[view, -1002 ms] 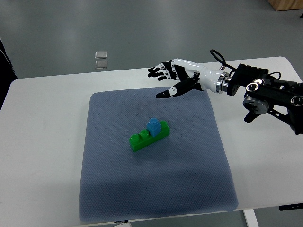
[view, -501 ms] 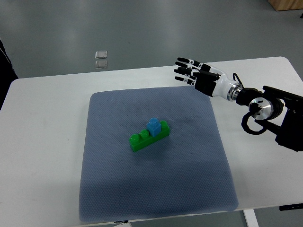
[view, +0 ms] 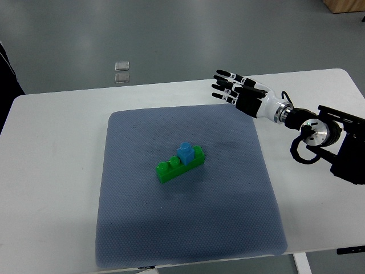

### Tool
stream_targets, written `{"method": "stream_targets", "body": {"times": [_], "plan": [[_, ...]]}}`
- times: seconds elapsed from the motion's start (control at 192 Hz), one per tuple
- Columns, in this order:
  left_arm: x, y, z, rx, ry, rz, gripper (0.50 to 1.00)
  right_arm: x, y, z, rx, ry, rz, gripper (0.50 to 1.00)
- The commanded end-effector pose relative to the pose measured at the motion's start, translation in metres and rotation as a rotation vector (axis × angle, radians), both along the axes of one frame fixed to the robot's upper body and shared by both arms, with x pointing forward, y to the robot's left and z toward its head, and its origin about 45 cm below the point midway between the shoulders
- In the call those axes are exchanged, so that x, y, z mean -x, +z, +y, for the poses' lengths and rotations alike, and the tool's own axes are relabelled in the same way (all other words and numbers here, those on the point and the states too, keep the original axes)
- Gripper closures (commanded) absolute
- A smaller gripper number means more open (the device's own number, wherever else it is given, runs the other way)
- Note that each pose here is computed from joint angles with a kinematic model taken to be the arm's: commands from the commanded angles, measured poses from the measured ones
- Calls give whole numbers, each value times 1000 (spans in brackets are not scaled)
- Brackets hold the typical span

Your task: Stack blue block on green block with right hand

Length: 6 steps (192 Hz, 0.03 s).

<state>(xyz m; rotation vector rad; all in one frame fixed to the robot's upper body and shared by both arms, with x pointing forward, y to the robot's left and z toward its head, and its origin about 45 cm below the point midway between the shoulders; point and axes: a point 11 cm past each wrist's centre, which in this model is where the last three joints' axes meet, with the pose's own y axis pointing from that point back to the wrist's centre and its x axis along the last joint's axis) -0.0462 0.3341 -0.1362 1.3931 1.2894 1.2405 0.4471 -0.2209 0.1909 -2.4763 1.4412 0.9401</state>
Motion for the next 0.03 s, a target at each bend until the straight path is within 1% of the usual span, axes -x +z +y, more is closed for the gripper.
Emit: {"method": "stream_targets", "body": {"times": [0.0, 0.026], "plan": [[0, 0, 0, 0, -1, -1, 500, 0, 0, -2, -5, 1, -2, 579], [0, 0, 0, 0, 1, 1, 500, 0, 0, -3, -4, 0, -3, 579]]}}
